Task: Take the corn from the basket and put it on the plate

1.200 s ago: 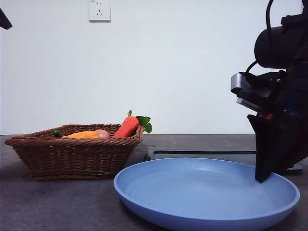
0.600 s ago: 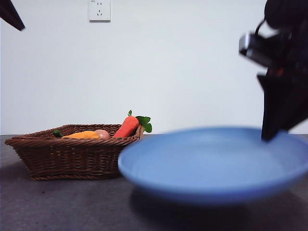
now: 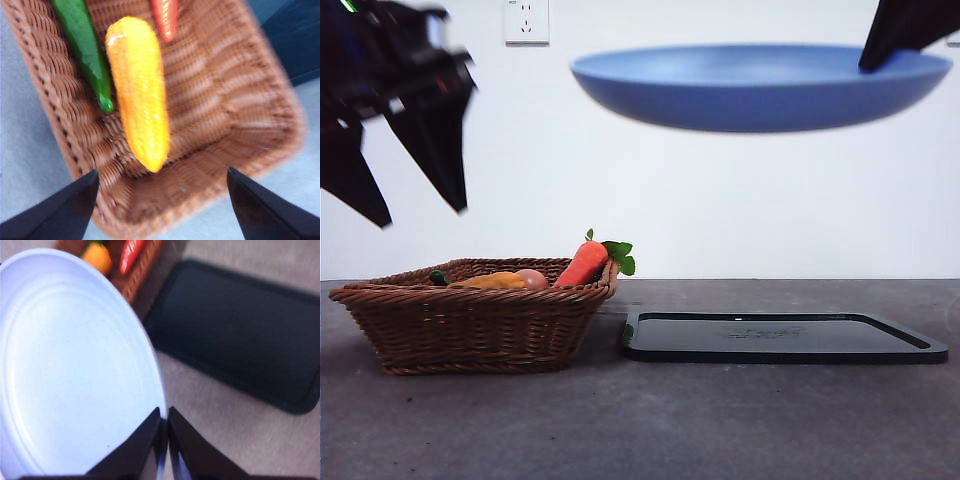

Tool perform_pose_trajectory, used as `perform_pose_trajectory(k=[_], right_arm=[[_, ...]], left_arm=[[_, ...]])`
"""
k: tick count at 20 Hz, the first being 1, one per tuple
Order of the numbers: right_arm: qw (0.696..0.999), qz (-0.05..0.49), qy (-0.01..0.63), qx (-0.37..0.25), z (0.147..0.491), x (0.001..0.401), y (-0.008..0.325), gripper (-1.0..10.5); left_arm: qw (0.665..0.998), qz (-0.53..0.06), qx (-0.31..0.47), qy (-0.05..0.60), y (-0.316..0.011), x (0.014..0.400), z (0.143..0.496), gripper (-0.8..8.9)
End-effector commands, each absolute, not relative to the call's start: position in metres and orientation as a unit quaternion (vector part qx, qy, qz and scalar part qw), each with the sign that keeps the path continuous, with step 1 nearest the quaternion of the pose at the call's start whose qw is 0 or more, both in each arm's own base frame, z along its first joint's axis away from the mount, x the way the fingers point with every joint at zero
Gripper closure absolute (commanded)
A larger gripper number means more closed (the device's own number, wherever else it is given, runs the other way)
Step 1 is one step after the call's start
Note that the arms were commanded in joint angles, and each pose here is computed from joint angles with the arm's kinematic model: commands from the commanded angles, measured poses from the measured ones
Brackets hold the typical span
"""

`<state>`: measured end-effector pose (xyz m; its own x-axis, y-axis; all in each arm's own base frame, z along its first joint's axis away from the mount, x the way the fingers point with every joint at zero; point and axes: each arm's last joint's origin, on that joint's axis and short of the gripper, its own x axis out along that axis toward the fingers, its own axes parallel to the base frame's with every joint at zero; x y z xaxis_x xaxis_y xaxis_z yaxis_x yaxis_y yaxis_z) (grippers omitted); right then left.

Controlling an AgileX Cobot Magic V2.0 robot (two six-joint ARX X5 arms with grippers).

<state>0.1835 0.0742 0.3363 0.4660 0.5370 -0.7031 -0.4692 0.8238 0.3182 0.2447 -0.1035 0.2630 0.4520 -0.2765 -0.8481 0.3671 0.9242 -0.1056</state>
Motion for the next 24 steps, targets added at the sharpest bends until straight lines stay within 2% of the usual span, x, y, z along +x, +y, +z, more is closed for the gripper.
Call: perform_pose_trajectory(k=[1,5,12,16,19,24], right_arm=[[0.862,0.3,0.406,0.04,0.347,0.183,0.075,9.4],[0.862,0.3,0.408,0.04,0.347,0.183,0.075,9.4],[0.863,0.3,0.405,0.04,0.347,0.183,0.075,9.4],[0.863,0.3,0.404,0.04,0.347,0.183,0.075,9.4],[0.863,0.3,0.404,0.039,0.347,0.183,0.075,9.4],[0.863,0.3,0.404,0.039,0.347,0.183,0.075,9.4]], left_arm=[[0.842,-0.187,0.079,0.5,-0.118,0.264,0.253,3.98],[0.832,-0.173,0.102,0.518,-0.135,0.289,0.229,3.98],[0.829,-0.166,0.107,0.524,-0.143,0.306,0.201,3.99],[0.824,-0.16,0.106,0.533,-0.144,0.309,0.193,4.95],[0.824,-0.152,0.095,0.538,-0.144,0.309,0.192,6.12],[0.825,-0.141,0.077,0.542,-0.142,0.305,0.203,6.21]])
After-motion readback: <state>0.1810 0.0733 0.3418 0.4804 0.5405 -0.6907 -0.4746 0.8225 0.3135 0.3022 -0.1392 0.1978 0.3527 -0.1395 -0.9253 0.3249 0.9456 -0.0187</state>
